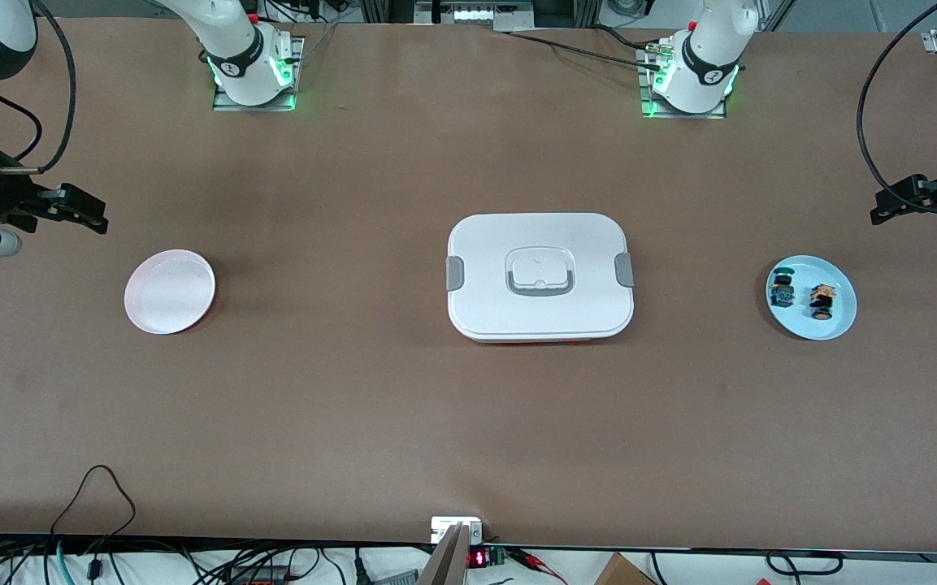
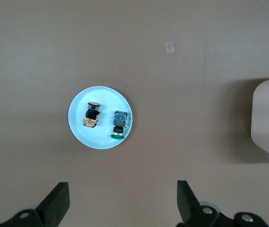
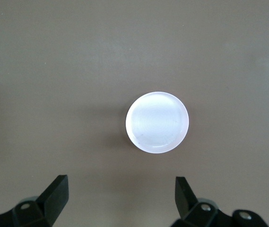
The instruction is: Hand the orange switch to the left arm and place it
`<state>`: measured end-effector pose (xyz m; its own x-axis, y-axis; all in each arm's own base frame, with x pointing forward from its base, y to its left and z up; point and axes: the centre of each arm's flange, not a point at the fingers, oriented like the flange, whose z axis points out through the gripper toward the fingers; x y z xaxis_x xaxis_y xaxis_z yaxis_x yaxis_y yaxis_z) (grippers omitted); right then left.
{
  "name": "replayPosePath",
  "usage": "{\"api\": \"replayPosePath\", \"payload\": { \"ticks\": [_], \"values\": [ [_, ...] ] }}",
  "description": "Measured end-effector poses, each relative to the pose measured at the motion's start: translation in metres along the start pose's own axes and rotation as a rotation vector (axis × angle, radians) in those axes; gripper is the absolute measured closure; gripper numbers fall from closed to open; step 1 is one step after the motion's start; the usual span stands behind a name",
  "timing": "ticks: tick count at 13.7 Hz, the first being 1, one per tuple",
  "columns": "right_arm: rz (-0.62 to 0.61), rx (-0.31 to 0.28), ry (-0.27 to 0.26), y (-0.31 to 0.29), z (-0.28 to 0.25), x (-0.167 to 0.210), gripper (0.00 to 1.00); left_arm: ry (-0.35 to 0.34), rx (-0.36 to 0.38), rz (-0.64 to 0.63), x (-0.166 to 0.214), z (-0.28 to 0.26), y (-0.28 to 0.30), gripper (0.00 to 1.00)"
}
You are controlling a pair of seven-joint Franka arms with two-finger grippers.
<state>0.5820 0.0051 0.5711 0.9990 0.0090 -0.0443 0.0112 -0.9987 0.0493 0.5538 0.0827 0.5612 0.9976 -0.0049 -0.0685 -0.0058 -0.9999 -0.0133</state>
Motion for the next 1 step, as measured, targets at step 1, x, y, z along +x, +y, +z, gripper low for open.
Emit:
{"api": "replayPosePath", "payload": {
  "ticks": [1],
  "values": [
    [0.0, 0.0, -0.005, 0.0, 0.0004, -0.0005, 0.0, 0.0, 0.0, 0.0, 0.0, 0.0, 0.0, 0.0]
  ]
}}
